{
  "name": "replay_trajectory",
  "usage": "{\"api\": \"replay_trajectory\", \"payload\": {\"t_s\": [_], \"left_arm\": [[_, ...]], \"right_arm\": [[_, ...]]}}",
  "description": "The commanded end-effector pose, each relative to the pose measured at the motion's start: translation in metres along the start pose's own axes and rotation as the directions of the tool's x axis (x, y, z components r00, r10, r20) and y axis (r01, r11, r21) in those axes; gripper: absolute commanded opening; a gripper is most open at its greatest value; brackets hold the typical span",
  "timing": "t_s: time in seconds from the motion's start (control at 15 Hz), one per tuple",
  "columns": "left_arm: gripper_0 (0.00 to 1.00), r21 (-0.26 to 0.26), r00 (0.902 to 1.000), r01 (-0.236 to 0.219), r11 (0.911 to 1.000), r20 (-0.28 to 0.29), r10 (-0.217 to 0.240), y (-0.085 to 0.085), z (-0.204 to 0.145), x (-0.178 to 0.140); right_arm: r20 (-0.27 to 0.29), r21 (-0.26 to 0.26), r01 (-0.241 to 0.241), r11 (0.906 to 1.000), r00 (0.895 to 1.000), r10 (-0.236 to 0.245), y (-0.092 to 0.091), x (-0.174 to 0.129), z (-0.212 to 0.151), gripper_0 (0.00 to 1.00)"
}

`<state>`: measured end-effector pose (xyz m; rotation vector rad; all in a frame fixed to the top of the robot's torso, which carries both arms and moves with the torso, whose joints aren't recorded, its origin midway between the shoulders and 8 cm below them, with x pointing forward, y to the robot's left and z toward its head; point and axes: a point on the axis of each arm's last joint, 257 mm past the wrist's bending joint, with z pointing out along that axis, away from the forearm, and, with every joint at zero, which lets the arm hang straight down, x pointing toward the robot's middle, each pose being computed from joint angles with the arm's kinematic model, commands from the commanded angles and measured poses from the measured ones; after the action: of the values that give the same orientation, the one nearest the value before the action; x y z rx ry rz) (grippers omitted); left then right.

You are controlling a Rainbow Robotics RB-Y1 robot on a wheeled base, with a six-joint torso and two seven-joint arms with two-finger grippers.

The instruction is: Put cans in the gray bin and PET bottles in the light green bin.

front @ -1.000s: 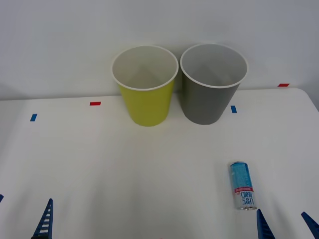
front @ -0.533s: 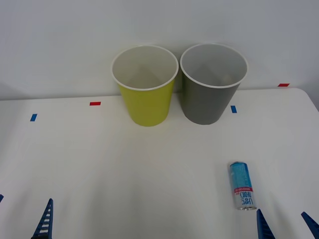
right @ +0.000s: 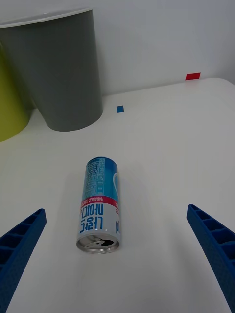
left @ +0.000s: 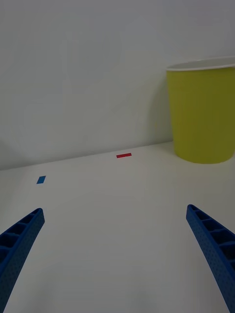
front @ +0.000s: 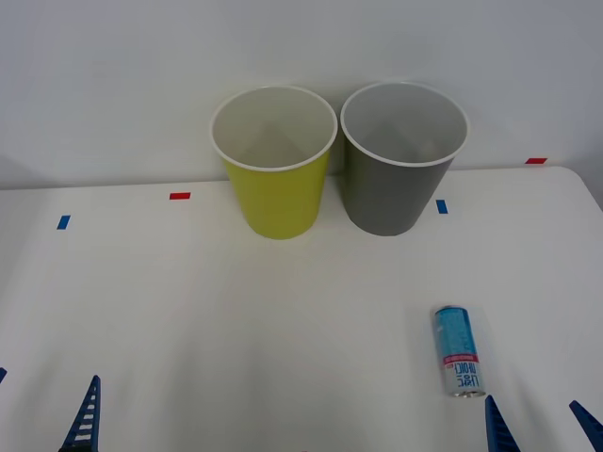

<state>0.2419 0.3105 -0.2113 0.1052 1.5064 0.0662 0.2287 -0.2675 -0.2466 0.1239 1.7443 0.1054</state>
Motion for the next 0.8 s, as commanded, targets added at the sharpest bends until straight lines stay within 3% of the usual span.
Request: {"api": "replay_trajectory", "payload": {"t_s": [0.07,0.27,0.33,0.47,0.6,0.8], "left_arm": [[1.0,0.0,1.0,0.0,1.0,0.0,0.0,0.0,0.0,0.0],[1.0,0.0,1.0,0.0,1.0,0.0,0.0,0.0,0.0,0.0],[1.0,0.0,1.0,0.0,1.0,0.0,0.0,0.0,0.0,0.0],[1.0,0.0,1.0,0.0,1.0,0.0,0.0,0.0,0.0,0.0],[1.0,0.0,1.0,0.0,1.0,0.0,0.0,0.0,0.0,0.0],[1.0,0.0,1.0,0.0,1.0,0.0,0.0,0.0,0.0,0.0]], "right_arm": [[0.0,0.0,0.0,1.0,1.0,0.0,0.0,0.0,0.0,1.0],[0.0,0.0,0.0,1.0,1.0,0.0,0.0,0.0,0.0,1.0],[-0.034,0.014,-0.004,0.9999,0.999,0.004,-0.005,0.018,0.001,1.0],[-0.024,0.02,0.011,0.9998,1.0,-0.01,-0.006,0.029,0.007,1.0],[0.01,0.013,0.039,0.9991,0.999,-0.04,-0.012,0.021,0.007,1.0],[-0.011,0.003,0.025,0.9997,1.0,-0.025,-0.012,0.009,0.011,1.0]]}}
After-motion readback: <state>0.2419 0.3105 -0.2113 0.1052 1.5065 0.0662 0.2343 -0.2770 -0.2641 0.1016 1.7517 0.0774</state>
